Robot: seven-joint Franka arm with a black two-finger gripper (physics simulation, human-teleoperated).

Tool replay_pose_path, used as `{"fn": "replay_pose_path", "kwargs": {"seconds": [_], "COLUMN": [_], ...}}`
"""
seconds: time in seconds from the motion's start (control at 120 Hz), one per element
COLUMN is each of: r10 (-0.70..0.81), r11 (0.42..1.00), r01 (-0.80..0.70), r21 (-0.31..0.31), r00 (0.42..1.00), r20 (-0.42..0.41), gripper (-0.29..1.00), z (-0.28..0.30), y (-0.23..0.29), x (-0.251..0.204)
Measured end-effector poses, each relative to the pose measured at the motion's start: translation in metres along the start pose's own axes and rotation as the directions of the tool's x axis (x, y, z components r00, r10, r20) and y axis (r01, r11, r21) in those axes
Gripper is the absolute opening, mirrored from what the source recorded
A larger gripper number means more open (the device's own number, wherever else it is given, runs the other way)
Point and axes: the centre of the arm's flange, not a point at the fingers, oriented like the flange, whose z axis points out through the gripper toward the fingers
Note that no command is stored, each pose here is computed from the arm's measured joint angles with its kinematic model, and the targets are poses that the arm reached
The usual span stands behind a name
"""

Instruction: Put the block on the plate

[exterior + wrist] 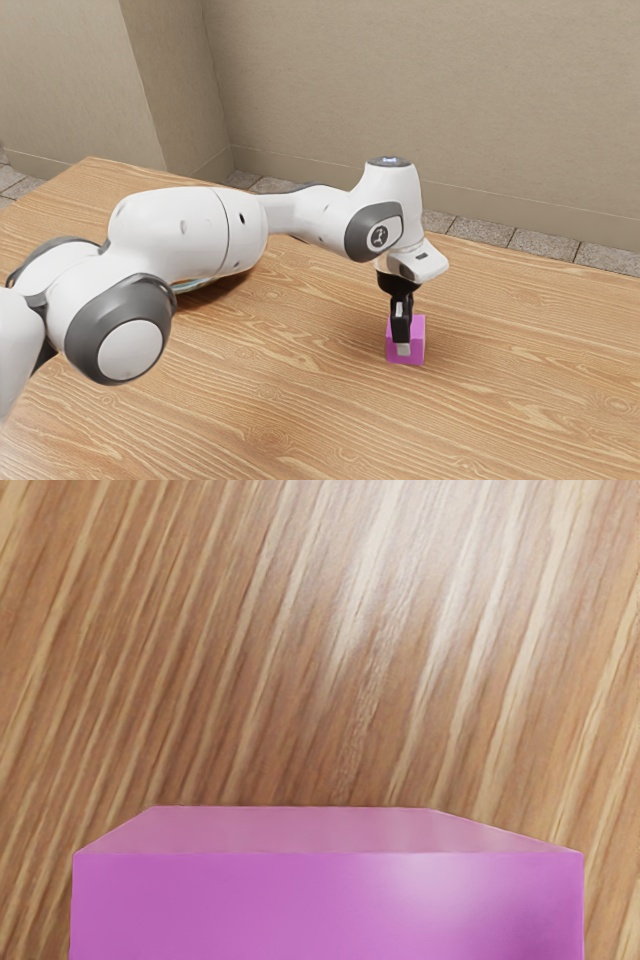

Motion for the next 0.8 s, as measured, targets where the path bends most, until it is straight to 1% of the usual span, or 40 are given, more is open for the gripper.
{"fn": "replay_pose_path", "kwargs": {"seconds": [0.167, 0.317, 0.408, 0.625, 0.8], "r10": [-0.001, -0.025, -0.057, -0.153, -0.255], "r11": [1.000, 0.999, 0.995, 0.976, 0.949], "r01": [0.001, 0.026, 0.059, 0.160, 0.264], "r21": [0.011, 0.043, 0.077, 0.146, 0.173], "r00": [1.000, 1.000, 0.998, 0.986, 0.964], "r20": [-0.006, -0.014, -0.028, -0.060, -0.072], "gripper": [0.38, 0.36, 0.36, 0.36, 0.37], "z": [-0.010, -0.039, -0.075, -0.138, -0.164], "y": [0.001, -0.006, -0.012, -0.039, -0.069], "x": [-0.001, -0.015, -0.036, -0.098, -0.163]}}
